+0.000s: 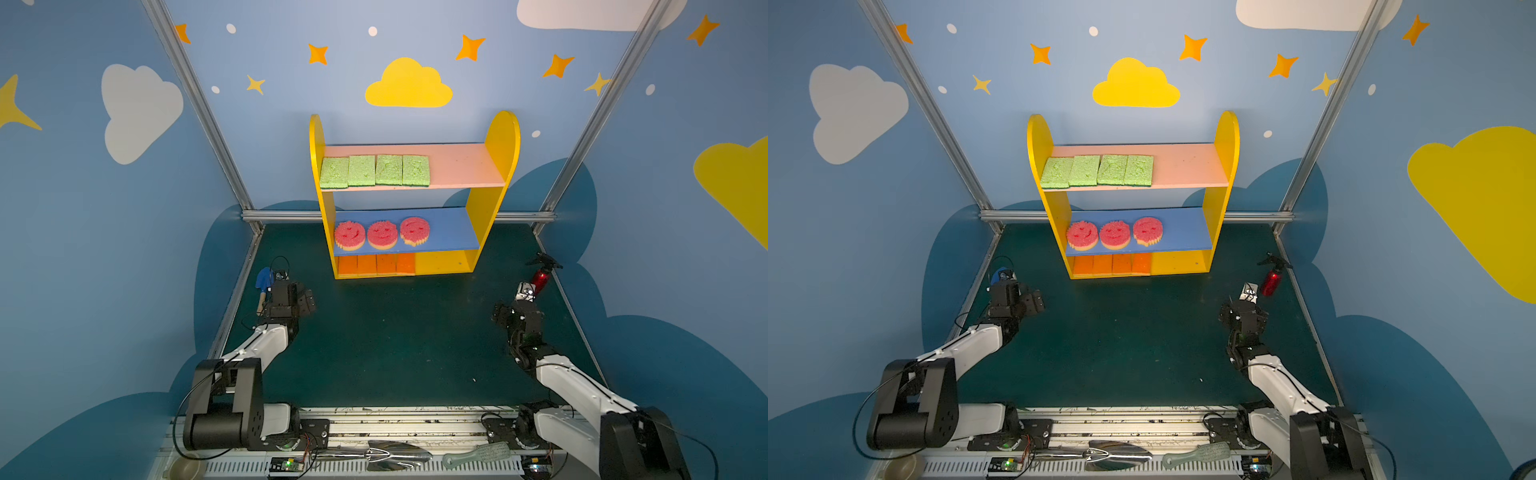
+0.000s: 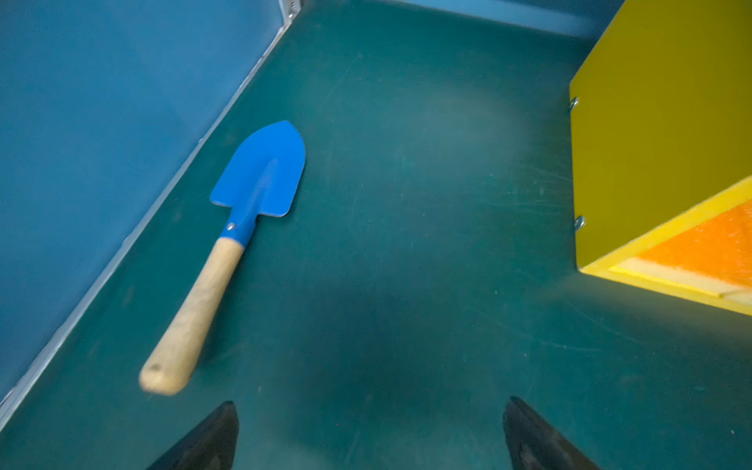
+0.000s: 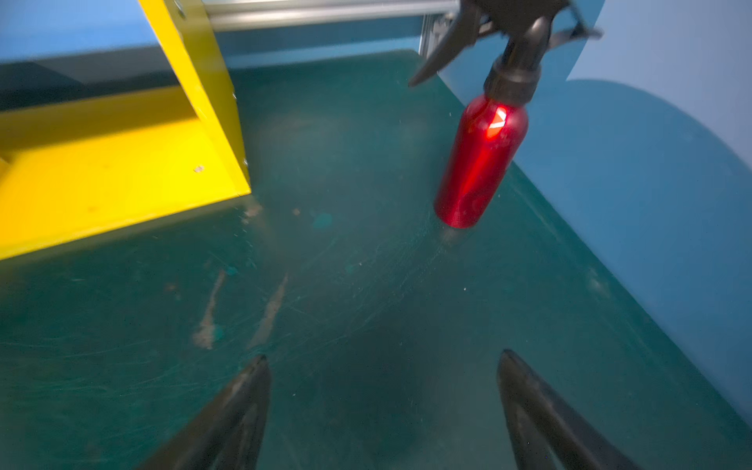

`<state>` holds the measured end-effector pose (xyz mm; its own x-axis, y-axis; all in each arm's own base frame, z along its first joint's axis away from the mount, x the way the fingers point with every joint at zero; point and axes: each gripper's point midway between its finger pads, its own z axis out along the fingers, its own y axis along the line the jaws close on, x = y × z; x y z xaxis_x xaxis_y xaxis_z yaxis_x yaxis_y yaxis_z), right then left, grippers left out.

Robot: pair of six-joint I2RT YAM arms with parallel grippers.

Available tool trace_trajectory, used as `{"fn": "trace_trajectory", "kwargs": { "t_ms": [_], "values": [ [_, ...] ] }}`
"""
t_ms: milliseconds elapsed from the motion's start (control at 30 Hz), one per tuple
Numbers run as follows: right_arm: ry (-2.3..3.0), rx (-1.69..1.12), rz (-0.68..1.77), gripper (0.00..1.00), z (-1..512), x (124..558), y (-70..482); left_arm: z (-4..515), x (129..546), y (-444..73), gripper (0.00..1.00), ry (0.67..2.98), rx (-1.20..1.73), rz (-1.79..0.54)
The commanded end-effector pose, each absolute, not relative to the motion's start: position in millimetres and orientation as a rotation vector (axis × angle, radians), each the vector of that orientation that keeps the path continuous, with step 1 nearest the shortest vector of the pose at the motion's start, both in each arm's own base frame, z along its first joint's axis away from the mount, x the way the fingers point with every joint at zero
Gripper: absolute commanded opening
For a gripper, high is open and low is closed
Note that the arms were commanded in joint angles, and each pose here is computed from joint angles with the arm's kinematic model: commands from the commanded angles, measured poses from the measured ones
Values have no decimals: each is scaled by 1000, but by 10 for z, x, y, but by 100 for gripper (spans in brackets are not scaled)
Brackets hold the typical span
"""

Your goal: Place and organize the cleaning sponges onto the shelf

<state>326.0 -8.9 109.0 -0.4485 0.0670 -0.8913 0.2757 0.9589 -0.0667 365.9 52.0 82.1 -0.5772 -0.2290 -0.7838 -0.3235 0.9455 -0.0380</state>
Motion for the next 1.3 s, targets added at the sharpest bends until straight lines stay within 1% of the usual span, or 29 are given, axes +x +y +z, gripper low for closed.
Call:
{"fn": "trace_trajectory", "kwargs": {
  "t_ms": [0,167,267,333,400,533,600,667,733,800,833,900,1267],
  "values": [
    [1939,258,-228,86,1274,3445,-82,957,3903,381,100,2104,-277,33],
    [1856,253,-244,87,1236,3515,-146,919,4044,344,100,2095,-213,26],
    [1870,187,-185,87,1206,3509,-30,885,4062,288,100,2089,-186,-7],
    [1858,148,-172,87,1195,3499,17,916,4064,200,100,2089,-118,-29],
    [1835,135,-151,87,1203,3457,37,945,3996,141,100,2026,-86,-14],
    [1801,90,-115,87,1193,3385,98,961,3742,127,100,1826,-100,117],
    [1845,32,-75,87,1110,3450,187,949,3806,60,100,1836,-59,123],
    [1879,-74,-117,87,1038,3657,262,890,3917,6,100,1926,-22,116],
    [1968,-30,-167,87,948,3818,194,841,3936,47,100,1983,-37,64],
    [2066,4,-84,87,871,3923,131,834,3947,56,100,1987,-42,37],
    [2096,34,-37,87,857,3923,115,824,3948,57,100,1994,-41,29],
    [2125,66,-22,87,860,3916,97,833,3951,63,100,1991,-42,26],
    [2123,61,-24,87,857,3914,98,827,3941,58,100,1991,-39,25]
  ]
}}
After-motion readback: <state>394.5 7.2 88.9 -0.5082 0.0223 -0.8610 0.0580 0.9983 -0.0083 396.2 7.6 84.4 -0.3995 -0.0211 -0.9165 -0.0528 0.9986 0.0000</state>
